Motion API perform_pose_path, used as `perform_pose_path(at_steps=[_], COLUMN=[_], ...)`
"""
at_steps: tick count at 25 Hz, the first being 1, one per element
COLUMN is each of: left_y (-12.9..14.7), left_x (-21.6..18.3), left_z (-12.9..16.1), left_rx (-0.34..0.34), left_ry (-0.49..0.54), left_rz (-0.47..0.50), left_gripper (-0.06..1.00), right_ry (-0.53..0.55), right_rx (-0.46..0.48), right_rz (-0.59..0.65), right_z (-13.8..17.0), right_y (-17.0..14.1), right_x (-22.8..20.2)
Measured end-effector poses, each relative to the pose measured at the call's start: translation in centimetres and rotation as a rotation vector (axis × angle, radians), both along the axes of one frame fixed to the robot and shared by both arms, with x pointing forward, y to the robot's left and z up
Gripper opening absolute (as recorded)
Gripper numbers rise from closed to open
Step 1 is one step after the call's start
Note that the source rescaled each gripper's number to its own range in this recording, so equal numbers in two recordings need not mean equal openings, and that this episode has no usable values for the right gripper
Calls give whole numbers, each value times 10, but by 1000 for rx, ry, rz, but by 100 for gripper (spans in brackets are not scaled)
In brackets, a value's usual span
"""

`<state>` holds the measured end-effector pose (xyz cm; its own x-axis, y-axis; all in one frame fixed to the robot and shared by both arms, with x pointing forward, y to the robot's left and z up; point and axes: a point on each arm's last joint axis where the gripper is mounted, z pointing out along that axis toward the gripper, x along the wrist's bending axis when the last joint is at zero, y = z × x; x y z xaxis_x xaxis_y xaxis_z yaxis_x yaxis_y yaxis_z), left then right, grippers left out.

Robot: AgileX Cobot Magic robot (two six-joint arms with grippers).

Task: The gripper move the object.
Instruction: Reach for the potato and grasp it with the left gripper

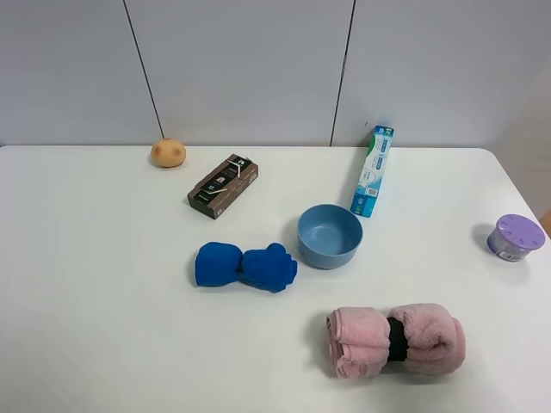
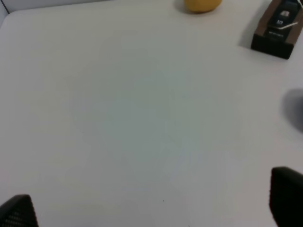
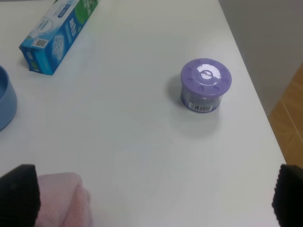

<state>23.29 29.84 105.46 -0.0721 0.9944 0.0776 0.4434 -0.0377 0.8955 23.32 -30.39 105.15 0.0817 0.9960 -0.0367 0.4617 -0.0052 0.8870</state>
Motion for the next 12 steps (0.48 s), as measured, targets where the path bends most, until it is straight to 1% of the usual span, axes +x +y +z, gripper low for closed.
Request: perform_pose_path(at_steps=[12], left_y=[0], left_x=[0], left_z=[0], left_rx=[0], left_ry=[0], left_rz=[0], left_gripper=[99], right_ry=[0], right_rx=[0], right_rz=[0], right_z=[0], right_y=[0], right_x=[0])
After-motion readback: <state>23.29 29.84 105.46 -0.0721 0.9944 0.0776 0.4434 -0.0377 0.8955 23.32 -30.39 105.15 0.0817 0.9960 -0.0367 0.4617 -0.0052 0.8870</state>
